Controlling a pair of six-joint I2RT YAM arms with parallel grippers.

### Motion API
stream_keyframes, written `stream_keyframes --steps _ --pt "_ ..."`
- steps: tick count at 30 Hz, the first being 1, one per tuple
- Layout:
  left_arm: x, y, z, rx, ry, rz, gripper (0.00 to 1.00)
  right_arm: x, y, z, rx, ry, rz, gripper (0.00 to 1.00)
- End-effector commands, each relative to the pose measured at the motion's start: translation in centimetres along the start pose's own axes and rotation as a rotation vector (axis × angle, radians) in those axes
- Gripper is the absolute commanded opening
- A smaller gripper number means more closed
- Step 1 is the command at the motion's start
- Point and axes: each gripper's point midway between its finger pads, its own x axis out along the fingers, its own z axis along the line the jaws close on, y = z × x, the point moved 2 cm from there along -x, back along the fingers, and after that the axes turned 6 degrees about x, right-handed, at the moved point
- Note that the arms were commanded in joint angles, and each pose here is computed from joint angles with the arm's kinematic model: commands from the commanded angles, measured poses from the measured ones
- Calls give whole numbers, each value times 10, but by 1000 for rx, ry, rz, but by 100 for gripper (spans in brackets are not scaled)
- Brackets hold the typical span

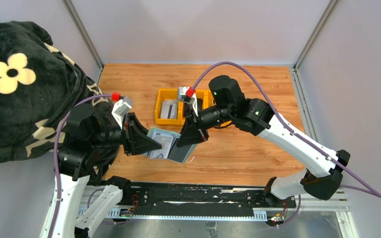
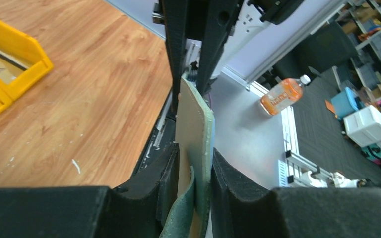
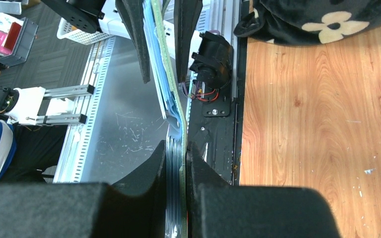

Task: Take the credit cards out of the card holder
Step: Remove the credit card from the card holder.

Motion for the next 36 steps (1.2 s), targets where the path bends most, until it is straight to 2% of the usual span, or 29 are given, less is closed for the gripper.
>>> stream_keyframes --steps 1,6,8,11,15,18,22,24,28,31,36 --pt "-2 7 -17 -30 103 31 33 -3 -13 14 -63 -68 -3 0" --pt "-4 12 -20 -25 113 32 40 -3 -14 14 -60 -75 20 0" --pt "-4 14 -17 -12 102 29 37 -4 -15 16 -68 -80 22 0" --pt "-3 14 -17 -9 108 31 26 -7 -13 18 -80 -79 25 0" --pt "-3 12 -20 -20 126 36 11 -10 -12 19 -130 -87 23 21" --pt "-4 11 -19 -17 116 32 4 -13 -16 16 -143 -83 7 39" --pt "-1 5 -8 -30 35 4 0 -29 -41 9 -152 17 -114 59" --pt "2 -2 2 -52 -23 -44 0 -44 -64 10 -164 92 -246 62" --pt "2 -18 21 -52 -152 -172 0 -74 -84 27 -137 161 -503 64" --pt "2 -26 27 -57 -193 -223 0 -68 -75 39 -64 35 -564 64" --pt "5 -34 21 -98 -141 -254 0 -40 -51 42 81 -160 -509 67"
